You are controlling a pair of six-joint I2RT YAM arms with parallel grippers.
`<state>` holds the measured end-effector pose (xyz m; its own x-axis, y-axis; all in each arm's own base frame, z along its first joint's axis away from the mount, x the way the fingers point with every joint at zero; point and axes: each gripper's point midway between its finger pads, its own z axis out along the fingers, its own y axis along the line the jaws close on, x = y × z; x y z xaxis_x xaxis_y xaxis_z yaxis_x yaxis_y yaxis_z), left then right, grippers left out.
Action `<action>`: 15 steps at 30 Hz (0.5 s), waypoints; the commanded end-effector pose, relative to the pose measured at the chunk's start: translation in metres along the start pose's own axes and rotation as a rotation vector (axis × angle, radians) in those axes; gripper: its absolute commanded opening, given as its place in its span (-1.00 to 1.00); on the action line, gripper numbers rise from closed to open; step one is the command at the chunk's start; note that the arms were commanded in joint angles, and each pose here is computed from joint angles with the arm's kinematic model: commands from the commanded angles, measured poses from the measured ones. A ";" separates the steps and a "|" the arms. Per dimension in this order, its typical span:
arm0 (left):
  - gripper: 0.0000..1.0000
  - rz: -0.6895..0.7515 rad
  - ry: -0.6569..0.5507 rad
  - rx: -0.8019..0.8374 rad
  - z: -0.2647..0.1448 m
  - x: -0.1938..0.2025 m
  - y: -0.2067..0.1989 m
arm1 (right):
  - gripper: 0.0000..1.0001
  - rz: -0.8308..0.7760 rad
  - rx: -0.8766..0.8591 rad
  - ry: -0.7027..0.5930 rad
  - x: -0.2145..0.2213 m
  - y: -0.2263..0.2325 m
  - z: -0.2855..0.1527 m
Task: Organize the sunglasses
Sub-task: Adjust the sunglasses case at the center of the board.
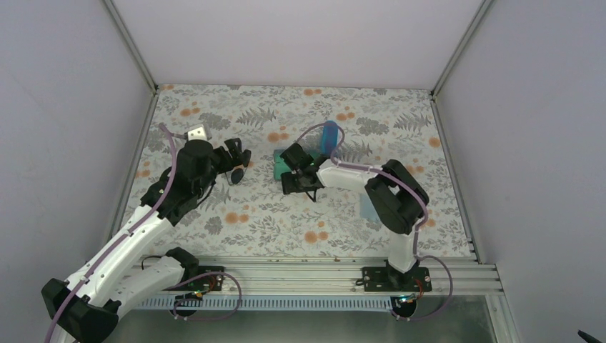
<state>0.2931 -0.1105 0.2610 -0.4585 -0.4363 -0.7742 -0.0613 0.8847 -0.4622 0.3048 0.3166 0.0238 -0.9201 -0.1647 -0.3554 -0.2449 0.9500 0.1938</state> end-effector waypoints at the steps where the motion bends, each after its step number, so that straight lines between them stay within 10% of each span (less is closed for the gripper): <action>1: 1.00 0.003 -0.015 -0.004 -0.001 -0.005 0.000 | 0.29 0.021 -0.100 -0.130 -0.018 0.008 -0.045; 15: 1.00 0.020 -0.010 0.042 0.001 0.000 -0.005 | -0.22 0.540 0.451 -0.251 0.056 -0.192 -0.122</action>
<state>0.2926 -0.1121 0.2569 -0.4658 -0.4314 -0.7726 -0.0495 0.8845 -0.4640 0.2923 0.1581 0.1015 -0.7996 0.2601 -0.5413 0.2002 0.9652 0.1682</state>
